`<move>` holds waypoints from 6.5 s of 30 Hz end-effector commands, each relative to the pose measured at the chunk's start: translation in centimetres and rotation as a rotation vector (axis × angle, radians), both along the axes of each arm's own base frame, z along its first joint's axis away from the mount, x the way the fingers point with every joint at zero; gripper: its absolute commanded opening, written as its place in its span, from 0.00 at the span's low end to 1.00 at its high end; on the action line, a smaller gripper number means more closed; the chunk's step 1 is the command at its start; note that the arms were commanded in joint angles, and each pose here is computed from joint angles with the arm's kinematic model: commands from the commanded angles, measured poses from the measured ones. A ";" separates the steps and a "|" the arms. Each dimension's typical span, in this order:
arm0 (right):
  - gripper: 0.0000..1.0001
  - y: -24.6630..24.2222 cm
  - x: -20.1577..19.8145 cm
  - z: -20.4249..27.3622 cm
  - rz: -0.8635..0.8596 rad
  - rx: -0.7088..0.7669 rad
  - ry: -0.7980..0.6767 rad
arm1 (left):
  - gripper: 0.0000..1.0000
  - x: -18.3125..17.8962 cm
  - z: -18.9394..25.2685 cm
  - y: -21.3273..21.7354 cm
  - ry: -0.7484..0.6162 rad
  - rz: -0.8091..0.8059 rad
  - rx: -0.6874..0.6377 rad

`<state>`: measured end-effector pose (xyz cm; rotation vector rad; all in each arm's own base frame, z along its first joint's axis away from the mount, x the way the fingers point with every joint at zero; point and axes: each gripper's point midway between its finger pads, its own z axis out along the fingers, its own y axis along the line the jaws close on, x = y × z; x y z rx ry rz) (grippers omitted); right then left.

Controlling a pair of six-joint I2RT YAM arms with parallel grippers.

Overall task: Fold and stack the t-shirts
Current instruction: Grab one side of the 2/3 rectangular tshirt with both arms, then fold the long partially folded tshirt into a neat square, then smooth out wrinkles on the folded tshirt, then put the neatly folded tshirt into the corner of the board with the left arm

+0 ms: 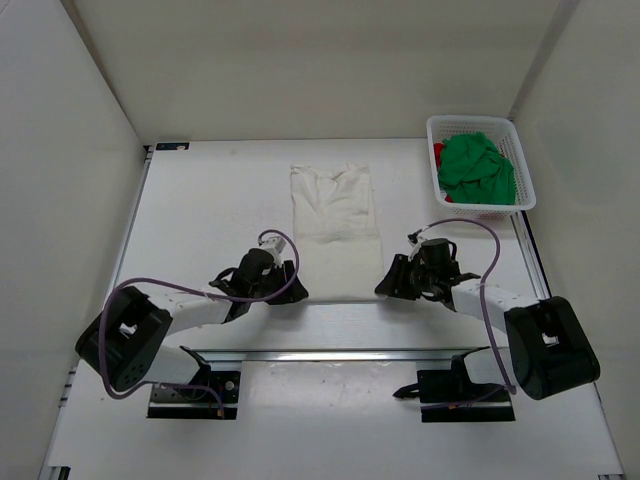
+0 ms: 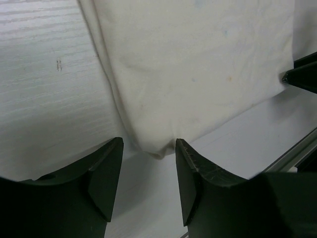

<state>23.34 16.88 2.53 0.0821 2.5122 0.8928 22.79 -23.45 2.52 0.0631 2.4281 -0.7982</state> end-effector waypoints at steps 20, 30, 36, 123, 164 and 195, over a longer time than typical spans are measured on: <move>0.00 -0.2 -2.2 -1.1 0.012 -0.022 0.011 | 0.12 -2.6 -2.7 0.2 0.128 -0.001 0.025; 0.00 1.3 -11.7 -0.5 0.111 -0.078 0.105 | 0.00 -10.4 -1.7 4.0 0.150 -0.060 0.091; 0.00 2.4 -8.6 7.6 0.110 0.003 -0.056 | 0.00 -6.5 9.0 3.9 -0.013 -0.011 -0.018; 0.00 2.7 14.7 0.9 0.020 -0.052 -0.047 | 0.54 29.6 9.2 3.1 -0.119 0.351 -0.418; 0.48 5.2 4.9 4.7 0.110 0.105 -0.186 | 0.03 34.8 7.7 2.2 -0.109 0.305 -0.161; 0.49 7.0 3.4 5.7 0.198 0.120 -0.176 | 0.83 30.4 5.9 36.8 -0.101 1.056 -0.264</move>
